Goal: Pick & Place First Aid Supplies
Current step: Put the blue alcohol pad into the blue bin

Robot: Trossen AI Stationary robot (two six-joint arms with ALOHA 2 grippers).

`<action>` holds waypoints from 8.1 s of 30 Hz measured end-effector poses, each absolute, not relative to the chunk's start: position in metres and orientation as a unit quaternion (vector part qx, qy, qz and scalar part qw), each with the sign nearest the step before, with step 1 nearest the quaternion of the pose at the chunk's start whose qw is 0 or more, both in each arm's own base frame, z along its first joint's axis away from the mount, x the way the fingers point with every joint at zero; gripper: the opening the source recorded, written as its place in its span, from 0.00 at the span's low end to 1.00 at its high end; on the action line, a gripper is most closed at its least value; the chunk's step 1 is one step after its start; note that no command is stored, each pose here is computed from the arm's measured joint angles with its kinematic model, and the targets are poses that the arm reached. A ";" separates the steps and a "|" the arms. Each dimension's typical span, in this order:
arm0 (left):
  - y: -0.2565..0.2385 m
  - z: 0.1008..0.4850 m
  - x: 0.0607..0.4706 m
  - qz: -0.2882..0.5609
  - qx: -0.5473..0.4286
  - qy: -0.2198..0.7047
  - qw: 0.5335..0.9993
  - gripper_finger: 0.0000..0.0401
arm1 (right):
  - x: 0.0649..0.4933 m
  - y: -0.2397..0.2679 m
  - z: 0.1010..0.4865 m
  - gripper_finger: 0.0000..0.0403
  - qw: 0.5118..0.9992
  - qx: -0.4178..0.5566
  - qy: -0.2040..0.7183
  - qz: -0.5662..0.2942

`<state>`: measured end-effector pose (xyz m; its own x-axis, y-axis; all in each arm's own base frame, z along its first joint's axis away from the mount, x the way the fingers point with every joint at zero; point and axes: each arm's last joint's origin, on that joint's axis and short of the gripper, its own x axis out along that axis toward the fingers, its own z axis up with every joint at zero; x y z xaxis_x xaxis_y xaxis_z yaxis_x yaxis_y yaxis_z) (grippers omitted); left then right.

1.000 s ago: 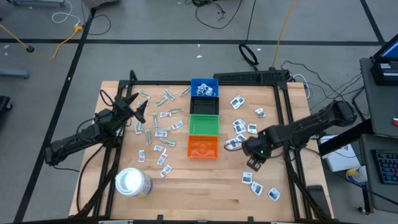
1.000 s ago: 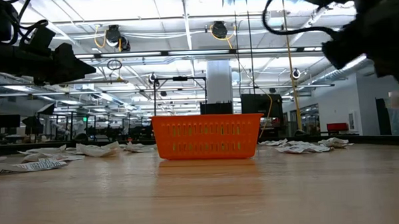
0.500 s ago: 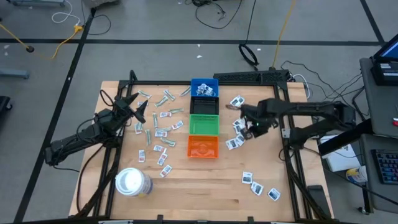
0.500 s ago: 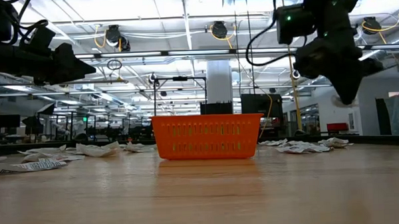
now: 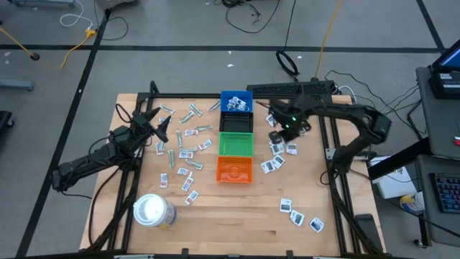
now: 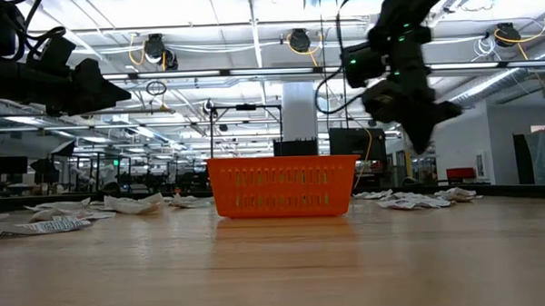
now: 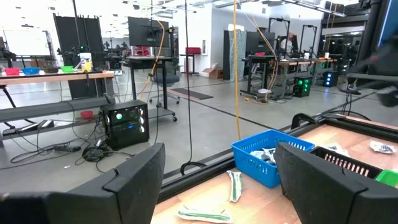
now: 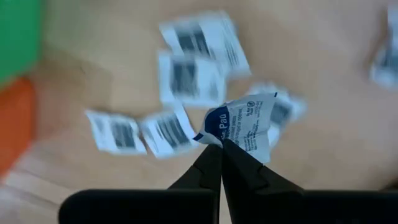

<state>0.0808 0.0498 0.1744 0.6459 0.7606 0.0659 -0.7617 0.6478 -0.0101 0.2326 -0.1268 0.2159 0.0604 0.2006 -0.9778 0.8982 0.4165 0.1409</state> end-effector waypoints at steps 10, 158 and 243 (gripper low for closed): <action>0.050 0.174 0.081 0.420 0.009 -0.032 0.907 0.76 | 0.312 -0.208 0.227 0.00 0.645 0.411 0.583 -0.274; 0.050 0.174 0.081 0.419 0.009 -0.032 0.907 0.76 | 0.140 0.184 0.135 0.33 0.408 0.469 0.742 -0.250; 0.050 0.174 0.081 0.420 0.009 -0.032 0.907 0.76 | 0.206 -0.086 0.217 0.00 0.548 0.391 0.650 -0.352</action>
<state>0.0808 0.0498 0.1745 0.6459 0.7606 0.0659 -0.7618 0.6478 -0.0099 0.2061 -0.0860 0.2169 -0.0926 0.1226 -0.9881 0.8945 0.4461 -0.0285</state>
